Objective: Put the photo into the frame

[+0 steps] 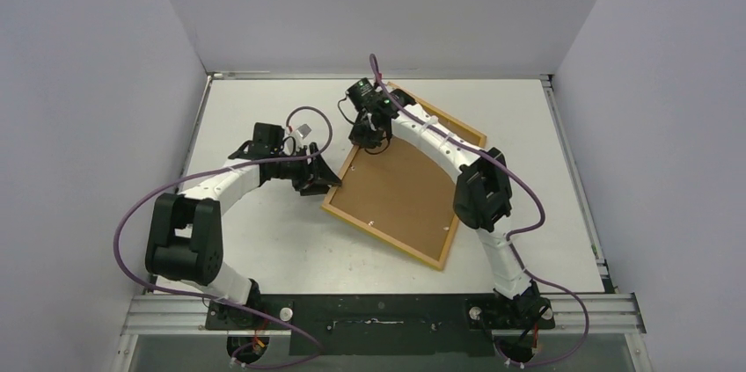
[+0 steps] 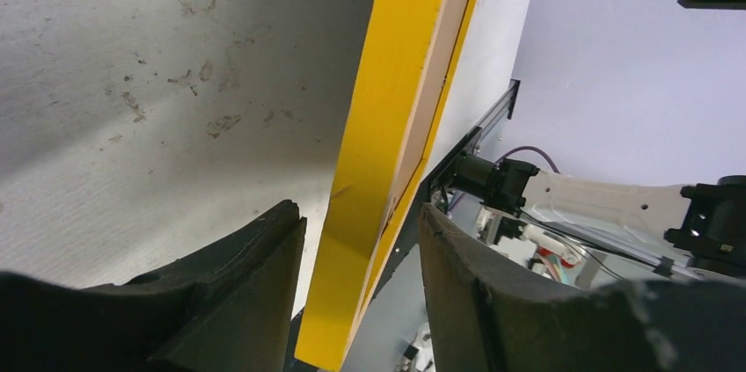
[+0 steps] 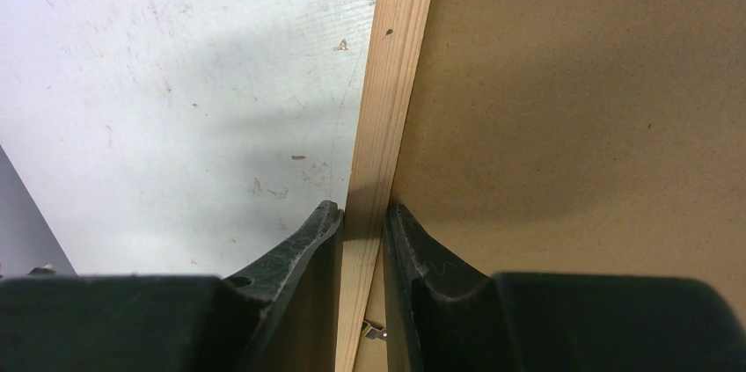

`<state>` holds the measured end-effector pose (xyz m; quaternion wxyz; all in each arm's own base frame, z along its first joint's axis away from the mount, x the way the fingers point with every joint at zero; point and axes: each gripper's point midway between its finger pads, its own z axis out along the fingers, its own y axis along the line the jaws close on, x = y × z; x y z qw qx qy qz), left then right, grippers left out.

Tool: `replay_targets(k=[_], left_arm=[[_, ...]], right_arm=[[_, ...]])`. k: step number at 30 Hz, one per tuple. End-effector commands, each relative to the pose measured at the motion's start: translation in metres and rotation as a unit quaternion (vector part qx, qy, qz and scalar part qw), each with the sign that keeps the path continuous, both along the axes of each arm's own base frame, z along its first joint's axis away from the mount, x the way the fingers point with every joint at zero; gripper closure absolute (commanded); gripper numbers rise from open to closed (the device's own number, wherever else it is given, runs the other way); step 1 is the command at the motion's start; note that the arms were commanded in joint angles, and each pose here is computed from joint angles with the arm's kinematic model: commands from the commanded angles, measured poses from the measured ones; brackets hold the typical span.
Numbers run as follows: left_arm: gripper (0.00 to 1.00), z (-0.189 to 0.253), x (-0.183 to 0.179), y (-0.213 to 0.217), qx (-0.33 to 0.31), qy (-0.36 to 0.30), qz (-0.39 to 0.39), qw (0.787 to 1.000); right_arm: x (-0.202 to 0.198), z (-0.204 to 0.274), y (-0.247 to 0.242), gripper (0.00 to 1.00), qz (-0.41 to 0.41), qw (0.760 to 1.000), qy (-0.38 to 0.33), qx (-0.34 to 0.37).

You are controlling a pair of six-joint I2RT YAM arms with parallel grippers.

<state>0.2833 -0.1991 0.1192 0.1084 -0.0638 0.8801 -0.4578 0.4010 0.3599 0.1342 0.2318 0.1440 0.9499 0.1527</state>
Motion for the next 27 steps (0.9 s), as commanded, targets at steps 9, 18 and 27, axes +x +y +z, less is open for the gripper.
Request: replay_targets(k=[9,18,27], left_arm=[[0.73,0.031,0.017,-0.023,-0.091,-0.037,-0.035,0.994],[0.57,0.022,0.022,-0.023,-0.077,-0.045,-0.033,0.995],[0.65,0.018,0.030,-0.025,-0.069,-0.050,-0.036,0.996]], right_arm=[[0.012,0.087,0.013,1.00,-0.005,0.991,-0.082,0.110],[0.010,0.095,0.015,1.00,-0.006,0.988,-0.081,0.135],[0.011,0.100,0.016,1.00,-0.012,0.985,-0.081,0.153]])
